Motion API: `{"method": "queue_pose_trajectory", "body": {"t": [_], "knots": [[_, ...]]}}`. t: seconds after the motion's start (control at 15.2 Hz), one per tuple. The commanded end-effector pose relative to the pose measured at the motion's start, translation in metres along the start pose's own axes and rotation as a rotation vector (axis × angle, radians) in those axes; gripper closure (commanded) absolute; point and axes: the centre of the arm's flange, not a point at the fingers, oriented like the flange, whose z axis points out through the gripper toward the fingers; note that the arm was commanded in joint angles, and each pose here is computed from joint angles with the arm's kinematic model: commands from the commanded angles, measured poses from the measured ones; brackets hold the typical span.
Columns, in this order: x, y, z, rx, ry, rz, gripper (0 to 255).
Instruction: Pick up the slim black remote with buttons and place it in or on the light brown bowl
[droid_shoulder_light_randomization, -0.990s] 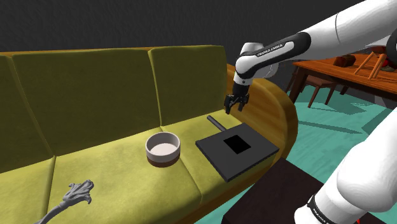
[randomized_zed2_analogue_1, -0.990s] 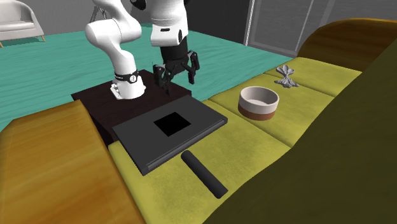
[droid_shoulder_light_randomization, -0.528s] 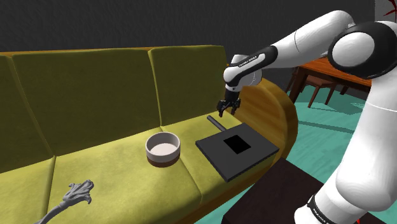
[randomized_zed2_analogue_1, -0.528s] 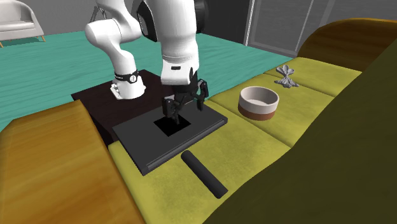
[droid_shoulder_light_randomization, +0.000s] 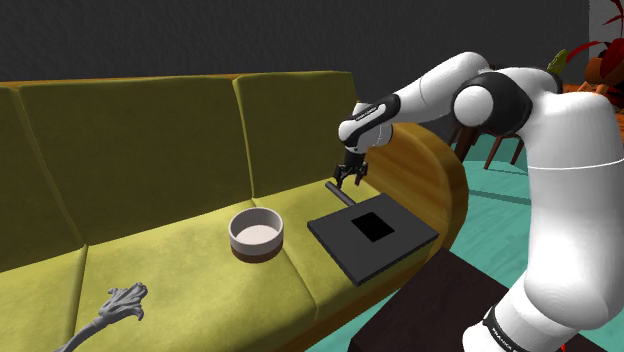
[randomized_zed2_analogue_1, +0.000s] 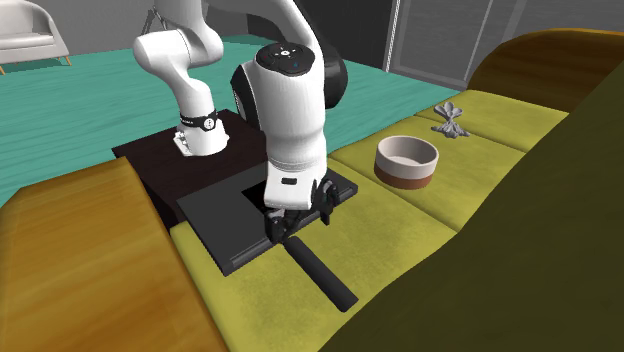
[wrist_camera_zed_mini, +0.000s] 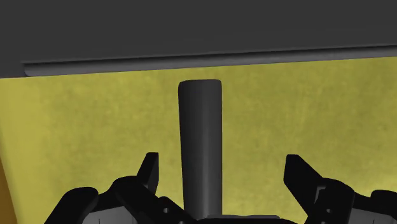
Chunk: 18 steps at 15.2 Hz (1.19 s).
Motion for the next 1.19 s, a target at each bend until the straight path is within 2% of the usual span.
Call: {"method": "queue_pose_trajectory", "body": {"t": [0.0, 0.59, 1.06, 1.12], "knots": [[0.018, 0.007, 0.015, 0.000, -0.001, 0.012, 0], [0.025, 0.010, 0.062, 0.000, -0.002, 0.016, 0], [0.025, 0.010, 0.062, 0.000, -0.002, 0.016, 0], [0.025, 0.010, 0.062, 0.000, -0.002, 0.016, 255]]}}
